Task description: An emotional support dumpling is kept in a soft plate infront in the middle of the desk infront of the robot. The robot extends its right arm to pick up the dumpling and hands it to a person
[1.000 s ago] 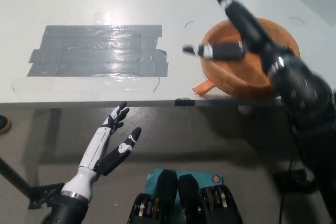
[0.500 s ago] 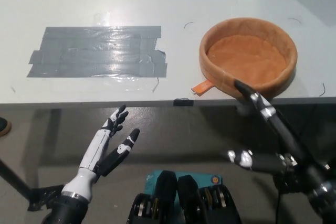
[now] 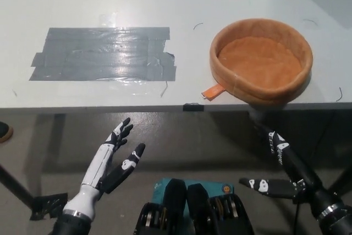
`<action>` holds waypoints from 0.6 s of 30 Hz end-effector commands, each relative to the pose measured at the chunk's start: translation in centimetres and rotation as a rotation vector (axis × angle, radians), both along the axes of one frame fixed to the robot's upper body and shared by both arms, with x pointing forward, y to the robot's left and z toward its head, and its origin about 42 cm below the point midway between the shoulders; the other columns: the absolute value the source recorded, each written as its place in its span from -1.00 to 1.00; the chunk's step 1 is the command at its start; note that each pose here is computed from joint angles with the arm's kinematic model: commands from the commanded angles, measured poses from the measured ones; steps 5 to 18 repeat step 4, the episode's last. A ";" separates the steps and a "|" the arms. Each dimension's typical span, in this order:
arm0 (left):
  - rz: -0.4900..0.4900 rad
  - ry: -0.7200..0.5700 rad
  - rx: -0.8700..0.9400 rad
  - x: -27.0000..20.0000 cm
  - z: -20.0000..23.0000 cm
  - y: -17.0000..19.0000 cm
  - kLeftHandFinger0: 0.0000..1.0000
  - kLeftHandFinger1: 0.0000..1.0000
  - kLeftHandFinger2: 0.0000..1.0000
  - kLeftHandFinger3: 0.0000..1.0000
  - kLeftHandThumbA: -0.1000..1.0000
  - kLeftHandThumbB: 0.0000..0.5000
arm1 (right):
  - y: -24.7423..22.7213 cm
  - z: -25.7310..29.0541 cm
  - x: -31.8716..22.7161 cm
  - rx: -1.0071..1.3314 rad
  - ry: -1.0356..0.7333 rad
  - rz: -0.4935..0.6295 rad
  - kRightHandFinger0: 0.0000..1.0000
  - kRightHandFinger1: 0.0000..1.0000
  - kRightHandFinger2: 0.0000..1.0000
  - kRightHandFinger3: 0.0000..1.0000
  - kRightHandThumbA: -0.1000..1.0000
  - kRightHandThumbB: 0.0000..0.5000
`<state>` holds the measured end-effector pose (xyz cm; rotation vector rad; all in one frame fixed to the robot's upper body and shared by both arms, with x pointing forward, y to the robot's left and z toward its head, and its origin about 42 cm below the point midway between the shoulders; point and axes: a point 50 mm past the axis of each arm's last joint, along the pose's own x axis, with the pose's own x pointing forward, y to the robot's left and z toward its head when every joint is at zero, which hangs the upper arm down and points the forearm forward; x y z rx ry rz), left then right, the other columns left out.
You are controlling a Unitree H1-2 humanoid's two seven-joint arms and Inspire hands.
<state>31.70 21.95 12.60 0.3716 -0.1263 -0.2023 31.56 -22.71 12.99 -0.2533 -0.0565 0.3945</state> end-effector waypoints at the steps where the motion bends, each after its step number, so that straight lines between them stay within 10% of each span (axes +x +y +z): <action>1: -0.016 -0.053 0.000 -0.5 0.8 -0.1 1.00 1.00 1.00 1.00 0.51 -0.98 | 0.1 0.4 -0.4 0.013 -0.061 0.049 1.00 1.00 1.00 1.00 0.85 0.26; 18: -0.012 -0.066 0.004 -0.4 0.7 -0.1 1.00 1.00 1.00 1.00 0.49 -1.00 | 0.2 0.4 -0.5 0.003 -0.058 0.053 1.00 1.00 1.00 1.00 0.83 0.25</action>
